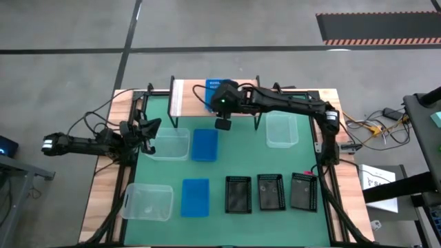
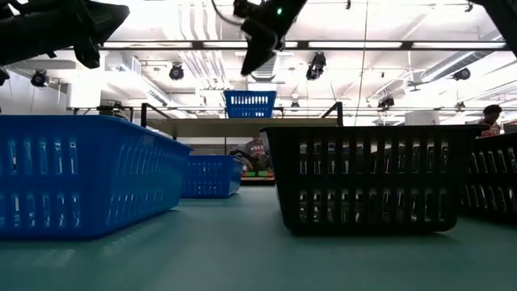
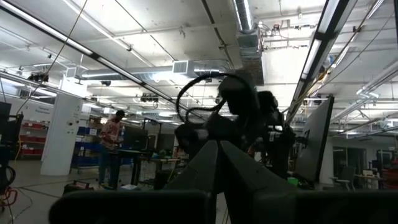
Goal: Stack baskets on shelf by color
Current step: Put the top right blue bin on the shelf
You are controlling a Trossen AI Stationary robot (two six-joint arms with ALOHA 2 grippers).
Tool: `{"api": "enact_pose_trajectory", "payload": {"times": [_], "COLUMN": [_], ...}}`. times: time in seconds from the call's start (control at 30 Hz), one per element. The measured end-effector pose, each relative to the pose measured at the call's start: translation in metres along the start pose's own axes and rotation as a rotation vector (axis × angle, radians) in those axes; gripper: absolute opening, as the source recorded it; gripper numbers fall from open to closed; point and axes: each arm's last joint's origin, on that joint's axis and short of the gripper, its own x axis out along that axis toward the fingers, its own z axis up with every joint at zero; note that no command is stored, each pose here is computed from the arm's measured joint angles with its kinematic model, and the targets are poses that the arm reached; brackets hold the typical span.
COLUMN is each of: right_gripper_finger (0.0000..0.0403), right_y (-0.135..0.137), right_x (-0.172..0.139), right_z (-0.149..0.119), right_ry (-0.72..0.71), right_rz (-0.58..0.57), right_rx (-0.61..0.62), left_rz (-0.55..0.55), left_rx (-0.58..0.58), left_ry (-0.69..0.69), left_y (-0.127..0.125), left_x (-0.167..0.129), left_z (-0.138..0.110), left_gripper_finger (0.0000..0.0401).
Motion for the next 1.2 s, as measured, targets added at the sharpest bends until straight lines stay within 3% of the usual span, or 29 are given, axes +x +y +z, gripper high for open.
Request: {"api": "enact_pose_trajectory", "payload": {"times": [0.13, 0.33, 0.57, 0.73, 0.93, 1.2], "right_gripper_finger": [0.0109, 0.0021, 0.0009, 0.0009, 0.0008, 0.0008], "right_y": [-0.010, -0.047, -0.075, -0.075, -0.068, -0.068], "right_x": [-0.019, -0.022, 0.007, 0.030, 0.045, 0.053], "right_z": [-0.002, -0.030, -0.072, -0.078, -0.052, -0.045], "right_ry": [-0.002, 0.164, 0.343, 0.259, 0.010, -0.013], "right_rz": [-0.013, -0.038, -0.026, 0.036, 0.046, 0.039], "right_rx": [-0.008, 0.084, 0.189, 0.229, 0.202, 0.185], "left_rz": [0.000, 0.001, 0.001, 0.001, 0.001, 0.001], "left_rx": [0.000, 0.000, 0.001, 0.001, 0.001, 0.001], "left_ry": [0.000, -0.001, 0.000, 0.000, -0.001, -0.001], "left_y": [0.000, 0.000, 0.000, 0.000, 0.000, 0.000], "left_x": [0.000, 0.000, 0.000, 0.000, 0.000, 0.000], "left_z": [0.000, 0.000, 0.000, 0.000, 0.000, 0.000], "left_gripper_finger": [0.0002, 0.0002, 0.0002, 0.0002, 0.0002, 0.0002]}}
